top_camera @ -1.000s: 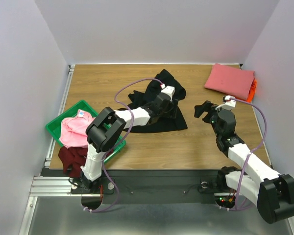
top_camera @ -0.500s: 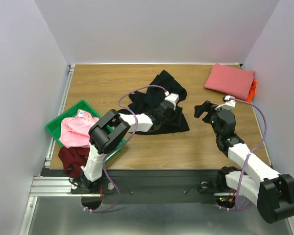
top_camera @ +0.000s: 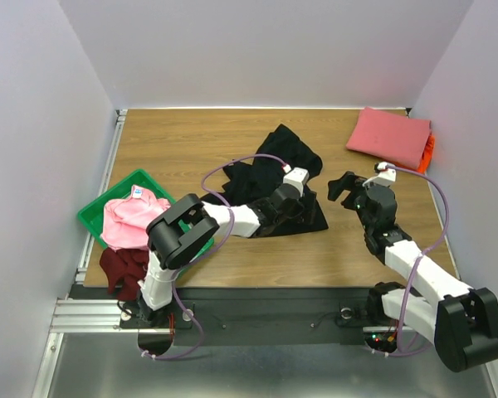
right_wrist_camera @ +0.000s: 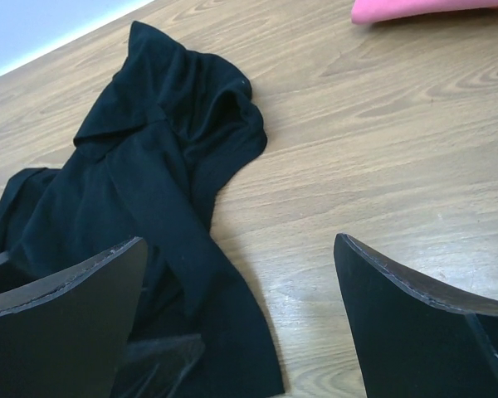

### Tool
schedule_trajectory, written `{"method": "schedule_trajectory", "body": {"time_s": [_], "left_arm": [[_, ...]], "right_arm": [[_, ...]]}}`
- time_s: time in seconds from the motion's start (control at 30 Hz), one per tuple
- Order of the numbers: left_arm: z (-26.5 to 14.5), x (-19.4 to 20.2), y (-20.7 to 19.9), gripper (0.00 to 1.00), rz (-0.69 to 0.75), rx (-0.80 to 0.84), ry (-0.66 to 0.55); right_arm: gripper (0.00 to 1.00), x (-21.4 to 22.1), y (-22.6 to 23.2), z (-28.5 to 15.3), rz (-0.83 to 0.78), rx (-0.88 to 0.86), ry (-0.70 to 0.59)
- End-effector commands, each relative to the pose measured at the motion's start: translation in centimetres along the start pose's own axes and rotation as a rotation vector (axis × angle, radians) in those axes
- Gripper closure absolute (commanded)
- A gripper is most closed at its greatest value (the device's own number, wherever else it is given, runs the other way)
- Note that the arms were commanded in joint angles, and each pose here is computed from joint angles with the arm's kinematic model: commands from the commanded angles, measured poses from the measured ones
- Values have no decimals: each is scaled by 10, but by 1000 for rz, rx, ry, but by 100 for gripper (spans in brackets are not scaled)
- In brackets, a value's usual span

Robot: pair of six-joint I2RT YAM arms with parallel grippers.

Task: Fold and stack the t-shirts
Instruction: Flatten the tshirt out

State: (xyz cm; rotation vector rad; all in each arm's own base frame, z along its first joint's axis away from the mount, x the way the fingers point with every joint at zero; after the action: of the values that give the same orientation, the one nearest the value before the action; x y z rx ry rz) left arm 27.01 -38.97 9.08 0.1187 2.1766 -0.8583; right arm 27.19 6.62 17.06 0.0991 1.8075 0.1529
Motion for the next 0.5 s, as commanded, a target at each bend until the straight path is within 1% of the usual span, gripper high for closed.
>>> {"method": "schedule_trajectory", "body": {"time_s": [0.0,0.13,0.2,0.47], "left_arm": [[-29,-32,-33,7,-8,29,-166],[-42,-31,-31,6,-24,-32,-218],[-47,-29,-33,6,-23,-35,-224],[-50,-1,-52,5,6,25,-127]], "right_arm": [[0,-9,0,2,-6,-5,-39],[0,-8,1,4,-8,-9,-34],[0,-6,1,5,-8,-5,-30],[0,-5,1,9,-11,-8,-21]]}}
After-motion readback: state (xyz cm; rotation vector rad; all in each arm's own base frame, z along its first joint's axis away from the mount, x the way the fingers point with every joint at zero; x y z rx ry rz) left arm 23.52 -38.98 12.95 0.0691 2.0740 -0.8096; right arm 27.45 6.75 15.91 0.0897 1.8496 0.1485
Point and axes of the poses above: each gripper's point midway between its finger pads, its own z axis out along the fingers, its own y axis along the line the jaws close on, x = y × z, the point moved 7 cm from there along -z, back along the fingers, and after that the axes turned 15 degrees about -z, right-handed, at the moved point
